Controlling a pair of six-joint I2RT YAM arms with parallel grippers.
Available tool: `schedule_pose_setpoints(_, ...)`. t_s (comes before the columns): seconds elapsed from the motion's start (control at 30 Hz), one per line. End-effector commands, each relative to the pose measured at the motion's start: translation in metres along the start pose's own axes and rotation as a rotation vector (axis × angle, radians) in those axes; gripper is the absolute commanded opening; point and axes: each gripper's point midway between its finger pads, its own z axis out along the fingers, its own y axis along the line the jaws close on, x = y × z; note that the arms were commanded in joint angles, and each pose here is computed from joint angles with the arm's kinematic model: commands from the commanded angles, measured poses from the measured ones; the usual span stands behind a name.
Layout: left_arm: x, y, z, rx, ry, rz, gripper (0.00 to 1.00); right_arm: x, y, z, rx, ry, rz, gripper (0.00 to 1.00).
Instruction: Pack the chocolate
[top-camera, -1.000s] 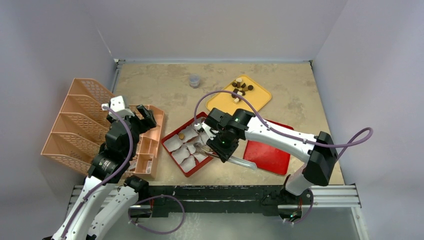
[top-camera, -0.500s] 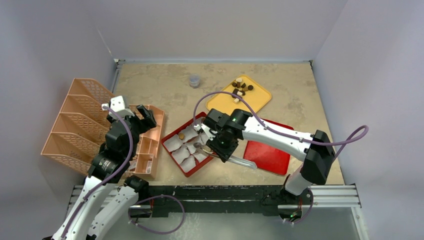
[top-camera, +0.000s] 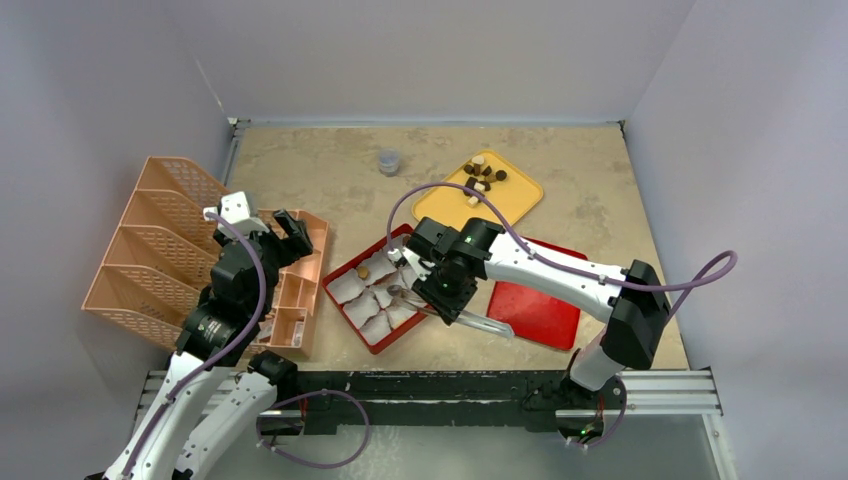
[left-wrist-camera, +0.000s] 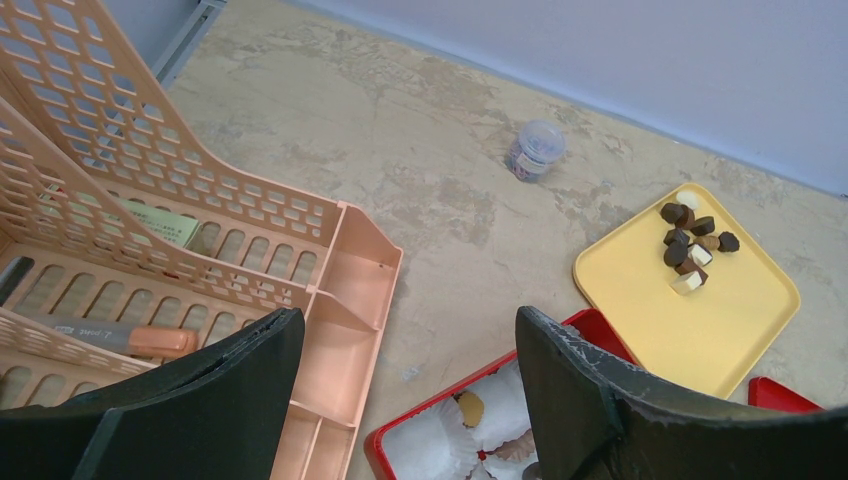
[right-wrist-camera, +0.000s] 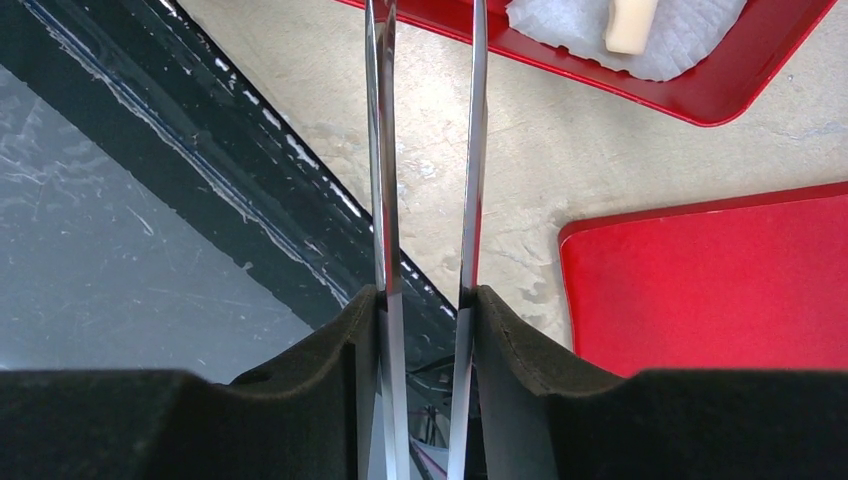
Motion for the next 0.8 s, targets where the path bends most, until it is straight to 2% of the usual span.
schedule_pose_setpoints(0.0,-0.010,-0.002,-0.001,0.006,-0.031,-0.018,0.77,-0.014,0.010,-0.030,-0.030,-0.102,0.019,0.37)
schedule_pose_setpoints(0.23,-0.010,-0.002,-0.001,0.009,-0.031,-0.018,0.77,-0.039,-0.008,-0.052,0.061,-0.221,0.060,0.37)
schedule_pose_setpoints(0.77,-0.011,-0.004,-0.003,0.021,-0.036,-0.020,0.77,-0.040,-0.154,-0.070,0.402,-0.244,0.371,0.40)
